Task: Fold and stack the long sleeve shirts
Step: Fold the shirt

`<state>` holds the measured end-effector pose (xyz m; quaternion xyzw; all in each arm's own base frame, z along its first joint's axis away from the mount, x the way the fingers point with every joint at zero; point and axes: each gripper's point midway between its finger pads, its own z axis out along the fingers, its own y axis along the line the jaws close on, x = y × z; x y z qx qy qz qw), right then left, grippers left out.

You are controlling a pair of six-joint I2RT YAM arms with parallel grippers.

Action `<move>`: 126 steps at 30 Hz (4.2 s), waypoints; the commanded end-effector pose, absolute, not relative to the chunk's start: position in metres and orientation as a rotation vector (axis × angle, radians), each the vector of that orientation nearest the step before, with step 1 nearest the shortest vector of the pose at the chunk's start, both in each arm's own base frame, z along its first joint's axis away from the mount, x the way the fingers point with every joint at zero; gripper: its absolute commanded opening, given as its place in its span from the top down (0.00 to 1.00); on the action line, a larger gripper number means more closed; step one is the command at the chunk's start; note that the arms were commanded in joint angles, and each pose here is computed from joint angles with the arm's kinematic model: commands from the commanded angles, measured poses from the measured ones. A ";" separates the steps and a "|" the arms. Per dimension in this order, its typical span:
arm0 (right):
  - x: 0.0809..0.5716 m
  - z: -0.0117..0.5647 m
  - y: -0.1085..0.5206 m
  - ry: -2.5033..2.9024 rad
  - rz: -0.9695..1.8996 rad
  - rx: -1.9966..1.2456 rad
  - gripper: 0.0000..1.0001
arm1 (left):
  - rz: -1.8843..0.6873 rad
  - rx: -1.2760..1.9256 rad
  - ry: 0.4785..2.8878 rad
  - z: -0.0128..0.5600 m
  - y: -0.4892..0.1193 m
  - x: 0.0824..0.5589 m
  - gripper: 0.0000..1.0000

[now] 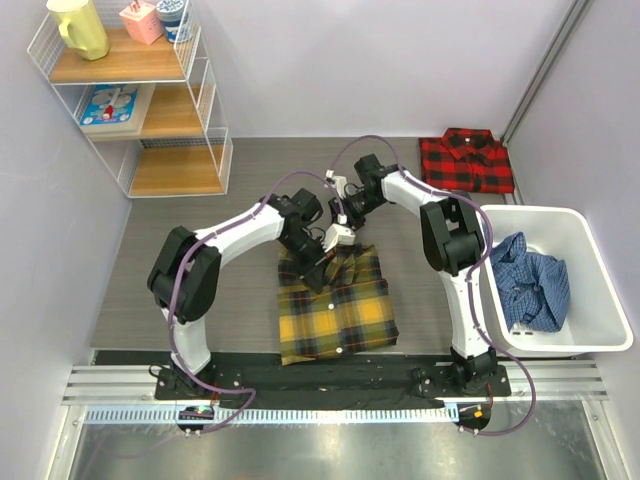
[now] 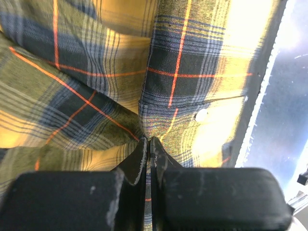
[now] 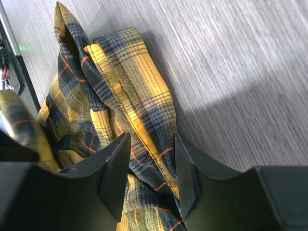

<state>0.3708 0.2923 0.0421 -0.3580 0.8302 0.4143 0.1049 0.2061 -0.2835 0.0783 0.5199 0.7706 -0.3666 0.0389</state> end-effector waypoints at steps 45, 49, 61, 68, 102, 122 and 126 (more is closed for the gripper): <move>0.379 0.059 0.297 2.380 1.254 -1.116 0.65 | -0.696 1.725 2.179 0.109 -0.266 0.366 1.00; 0.388 0.061 0.294 2.377 1.230 -1.108 0.62 | -0.676 1.703 2.166 0.108 -0.265 0.376 1.00; 0.466 0.131 0.226 2.303 1.048 -0.898 0.35 | -0.669 1.394 2.191 0.136 -0.230 0.427 0.53; 0.418 0.124 0.209 2.396 1.105 -1.002 0.32 | -0.797 1.230 2.364 0.119 -0.206 0.397 0.45; 0.379 0.131 0.219 2.400 1.177 -1.148 0.99 | -0.968 1.242 2.428 0.125 -0.197 0.366 1.00; 0.469 0.045 0.209 2.490 0.931 -0.842 0.98 | -0.653 1.044 2.559 0.037 -0.166 0.449 0.91; 0.480 0.067 0.215 2.438 0.932 -0.778 0.78 | -0.642 0.989 2.548 0.042 -0.166 0.462 0.80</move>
